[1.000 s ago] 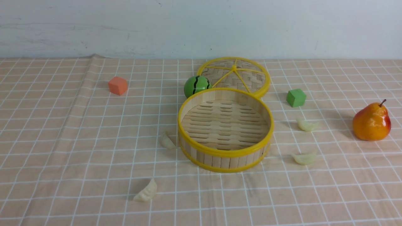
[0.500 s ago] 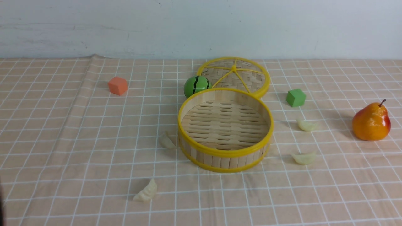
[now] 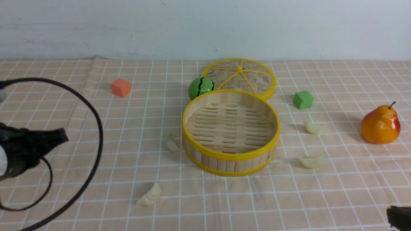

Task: Put the dumplings into the steamer on the table with the brown tablecloth.
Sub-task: 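Reach for and grasp a dumpling on the table with the left gripper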

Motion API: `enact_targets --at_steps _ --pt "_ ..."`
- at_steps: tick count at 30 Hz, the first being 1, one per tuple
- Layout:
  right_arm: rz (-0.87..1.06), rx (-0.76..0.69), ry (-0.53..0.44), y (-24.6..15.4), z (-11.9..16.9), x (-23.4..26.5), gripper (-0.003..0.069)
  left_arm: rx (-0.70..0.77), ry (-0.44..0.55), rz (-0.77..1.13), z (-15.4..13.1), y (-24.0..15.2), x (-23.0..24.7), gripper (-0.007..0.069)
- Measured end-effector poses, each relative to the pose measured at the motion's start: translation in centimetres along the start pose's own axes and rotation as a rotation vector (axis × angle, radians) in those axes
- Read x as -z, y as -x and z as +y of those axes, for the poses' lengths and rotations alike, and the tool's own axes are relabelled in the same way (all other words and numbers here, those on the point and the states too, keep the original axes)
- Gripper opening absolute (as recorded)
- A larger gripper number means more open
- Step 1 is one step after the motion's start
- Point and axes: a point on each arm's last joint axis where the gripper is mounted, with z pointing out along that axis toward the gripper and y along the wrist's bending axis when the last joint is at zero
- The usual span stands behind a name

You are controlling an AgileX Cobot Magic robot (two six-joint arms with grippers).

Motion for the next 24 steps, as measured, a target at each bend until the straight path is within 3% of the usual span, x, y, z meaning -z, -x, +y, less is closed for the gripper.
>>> enact_targets --at_steps 3,6,7,10,11,14,21,24 --pt "0.000 0.016 0.021 0.1 0.4 -0.1 0.0004 -0.094 0.007 0.224 -1.8 -1.1 -0.8 -0.0014" --pt "0.000 0.027 0.030 0.1 0.6 -0.1 0.0006 -0.163 -0.106 0.422 -3.9 -2.3 -1.2 -0.0014" --pt "-0.004 0.029 0.032 0.1 0.6 -0.1 0.0008 -0.244 -0.209 0.498 -5.2 -2.7 -1.7 -0.0014" --pt "-0.011 0.032 0.032 0.2 0.6 -0.1 0.0011 -0.319 -0.349 0.516 -6.9 -2.8 -2.7 -0.0011" --pt "-0.013 0.032 0.032 0.2 0.6 -0.1 0.0011 -0.324 -0.356 0.518 -7.0 -2.8 -2.8 -0.0011" --pt "-0.015 0.017 0.040 0.3 0.7 -0.1 0.0013 -0.363 -0.419 0.481 -8.0 -2.9 -4.5 0.0051" --pt "-0.014 0.005 0.048 0.2 0.8 -0.1 0.0021 -0.543 -0.435 0.485 -8.3 -4.6 -8.2 0.0405" --pt "-0.014 0.005 0.048 0.2 0.8 -0.1 0.0023 -0.581 -0.430 0.463 -8.3 -4.8 -9.1 0.0468"
